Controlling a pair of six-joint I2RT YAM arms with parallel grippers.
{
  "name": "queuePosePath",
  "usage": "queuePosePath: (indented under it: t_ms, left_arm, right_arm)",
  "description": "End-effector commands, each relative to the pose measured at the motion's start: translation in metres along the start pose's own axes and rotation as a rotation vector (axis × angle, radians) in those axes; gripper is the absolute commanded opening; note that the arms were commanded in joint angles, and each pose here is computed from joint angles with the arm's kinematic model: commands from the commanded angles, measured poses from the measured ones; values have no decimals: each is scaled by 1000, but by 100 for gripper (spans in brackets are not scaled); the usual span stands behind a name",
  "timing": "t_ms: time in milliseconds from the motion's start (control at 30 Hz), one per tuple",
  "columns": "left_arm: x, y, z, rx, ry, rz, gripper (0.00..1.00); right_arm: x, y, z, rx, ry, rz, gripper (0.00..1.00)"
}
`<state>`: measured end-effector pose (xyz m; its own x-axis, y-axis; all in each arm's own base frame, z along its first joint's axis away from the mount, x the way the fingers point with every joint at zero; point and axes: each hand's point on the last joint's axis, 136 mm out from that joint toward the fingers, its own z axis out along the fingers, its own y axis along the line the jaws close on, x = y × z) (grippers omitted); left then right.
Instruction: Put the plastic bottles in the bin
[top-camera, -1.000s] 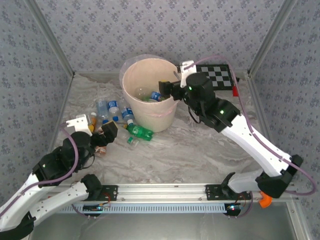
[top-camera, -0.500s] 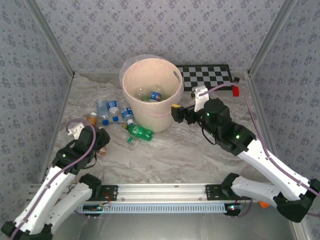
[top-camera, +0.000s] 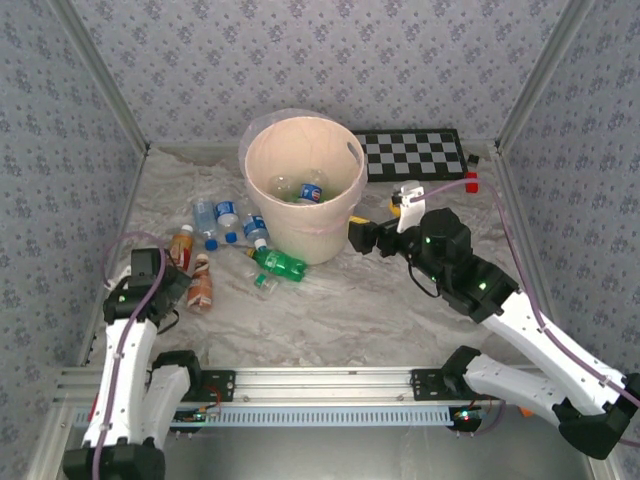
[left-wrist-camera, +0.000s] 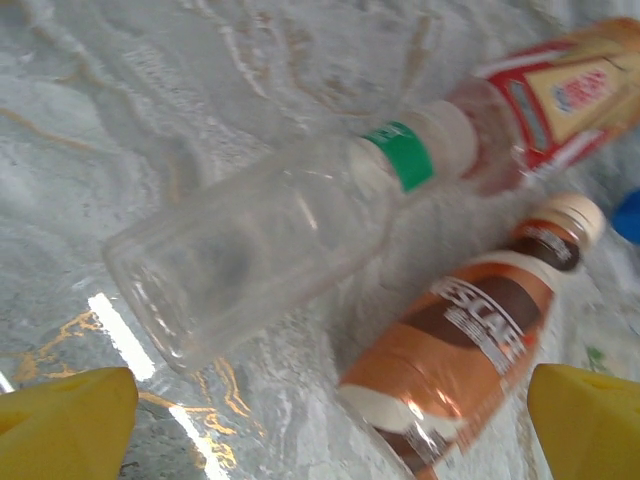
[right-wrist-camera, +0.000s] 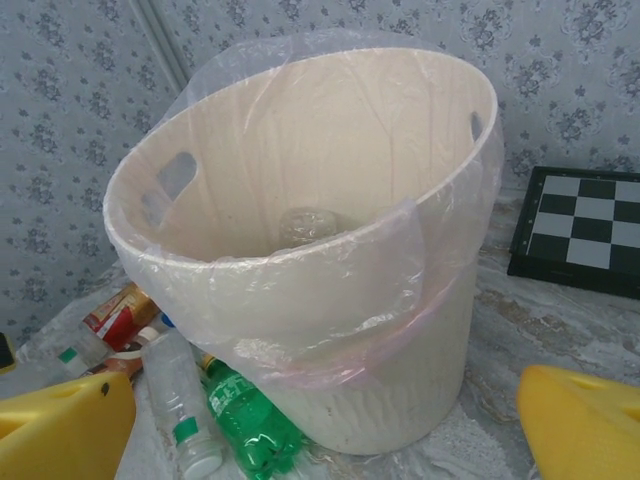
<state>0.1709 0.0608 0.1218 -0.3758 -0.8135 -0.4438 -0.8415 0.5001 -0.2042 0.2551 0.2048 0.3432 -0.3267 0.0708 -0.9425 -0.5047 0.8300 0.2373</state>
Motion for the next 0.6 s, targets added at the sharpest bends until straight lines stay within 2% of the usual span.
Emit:
queuePosePath:
  t_ms: [0,167,333,567]
  left_arm:
    - [-9,1,7,-19,15,-42,98]
    - [-19,20,25,-86,5,-127,97]
    - [-15,35,44,-101,54,-199,97]
    - [-15,32,61,-90,71,-231,97]
  right_arm:
    - [-11,5,-7,-37,-40,27,100]
    - [-19,11,-6,-66,-53,35,100]
    - [-21,14,-2,-73,-35,49,100]
    - [-23,17,0,-79,-30,64,100]
